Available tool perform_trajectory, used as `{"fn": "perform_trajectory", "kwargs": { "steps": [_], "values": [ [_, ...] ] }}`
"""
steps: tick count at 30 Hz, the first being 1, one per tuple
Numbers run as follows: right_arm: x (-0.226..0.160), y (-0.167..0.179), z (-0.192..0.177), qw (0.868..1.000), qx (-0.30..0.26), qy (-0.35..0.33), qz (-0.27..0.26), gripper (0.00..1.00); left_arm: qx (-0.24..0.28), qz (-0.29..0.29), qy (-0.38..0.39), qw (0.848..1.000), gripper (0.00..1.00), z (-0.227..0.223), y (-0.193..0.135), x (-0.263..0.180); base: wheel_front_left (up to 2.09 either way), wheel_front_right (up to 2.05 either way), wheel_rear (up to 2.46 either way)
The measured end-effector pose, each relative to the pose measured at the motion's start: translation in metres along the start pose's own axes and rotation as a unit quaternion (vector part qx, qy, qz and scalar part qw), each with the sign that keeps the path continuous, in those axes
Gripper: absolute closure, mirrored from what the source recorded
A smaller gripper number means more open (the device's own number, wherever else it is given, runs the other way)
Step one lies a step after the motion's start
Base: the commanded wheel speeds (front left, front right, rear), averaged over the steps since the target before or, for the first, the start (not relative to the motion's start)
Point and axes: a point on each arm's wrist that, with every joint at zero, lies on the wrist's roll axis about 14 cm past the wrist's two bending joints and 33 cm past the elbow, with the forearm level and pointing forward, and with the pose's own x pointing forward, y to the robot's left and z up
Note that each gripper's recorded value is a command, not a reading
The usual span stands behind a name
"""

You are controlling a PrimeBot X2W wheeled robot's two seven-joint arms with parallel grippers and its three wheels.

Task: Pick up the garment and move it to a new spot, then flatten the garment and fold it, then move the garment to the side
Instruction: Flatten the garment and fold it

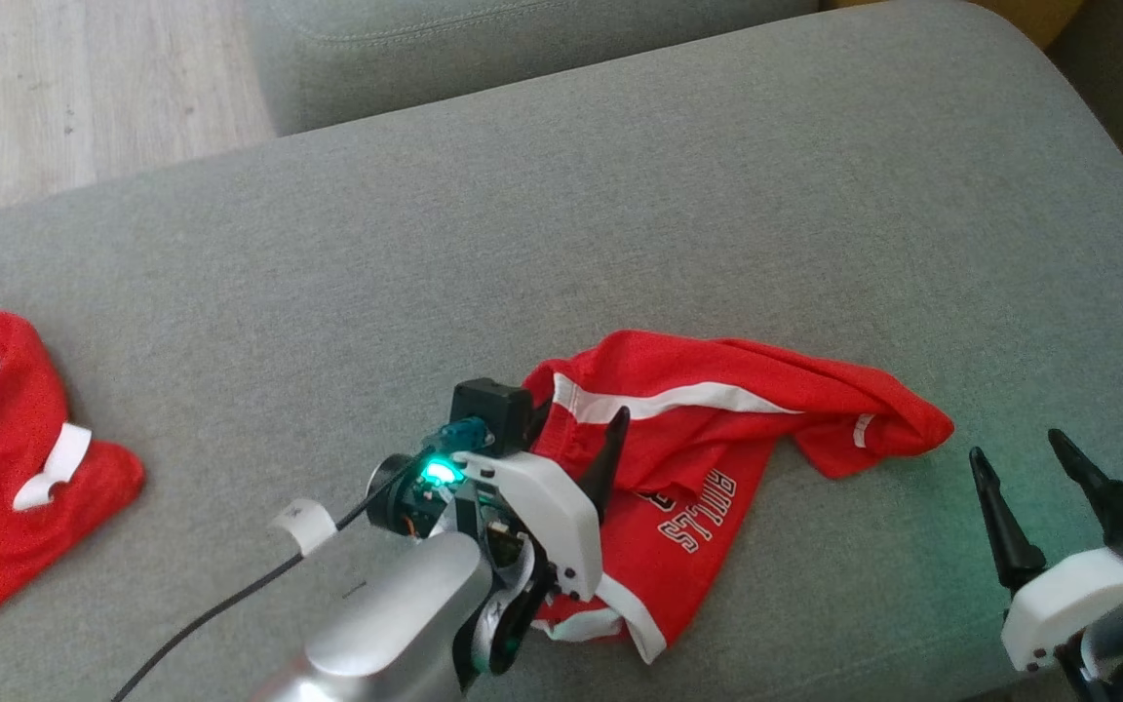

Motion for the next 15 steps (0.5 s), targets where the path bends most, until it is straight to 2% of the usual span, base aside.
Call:
{"fn": "perform_trajectory", "kwargs": {
  "steps": [4, 6, 7, 8, 9, 10, 11, 15],
  "values": [
    [0.0006, 0.0008, 0.0002, 1.000, 0.000, 0.000, 0.001, 0.00, -0.020, -0.003, -0.001, 1.000, 0.00, -0.0017, -0.0016, -0.0012, 0.00, 0.00, 0.00],
    [0.0009, 0.0011, -0.0001, 1.000, 0.000, 0.000, 0.002, 0.00, -0.029, -0.007, -0.005, 1.000, 0.16, -0.0005, -0.0037, -0.0010, 0.00, 0.00, 0.00],
    [0.0010, 0.0013, -0.0001, 1.000, 0.000, 0.000, 0.002, 0.00, -0.035, -0.007, -0.009, 0.999, 0.33, 0.0011, -0.0037, -0.0009, 0.00, 0.00, 0.00],
    [0.0011, 0.0015, -0.0001, 1.000, -0.001, 0.000, 0.003, 0.00, -0.042, -0.006, -0.013, 0.999, 0.33, 0.0030, -0.0032, -0.0006, 0.00, 0.00, 0.00],
    [0.0012, 0.0020, -0.0002, 1.000, -0.001, 0.001, 0.003, 0.00, -0.046, -0.004, -0.015, 0.999, 0.54, 0.0035, -0.0022, -0.0004, 0.00, 0.00, 0.00],
    [0.0013, 0.0027, -0.0002, 1.000, -0.001, 0.001, 0.004, 0.00, -0.046, -0.002, -0.014, 0.999, 0.65, 0.0028, -0.0009, -0.0002, 0.00, 0.00, 0.00],
    [0.0015, 0.0035, -0.0001, 1.000, -0.001, 0.000, 0.006, 0.00, -0.047, 0.000, -0.014, 0.999, 1.00, 0.0022, 0.0005, 0.0001, 0.00, 0.00, 0.00],
    [0.0011, 0.0052, -0.0004, 1.000, -0.001, 0.000, 0.008, 0.00, -0.046, -0.001, -0.014, 0.999, 1.00, 0.0005, 0.0011, 0.0006, 0.00, 0.00, 0.00]
  ]
}}
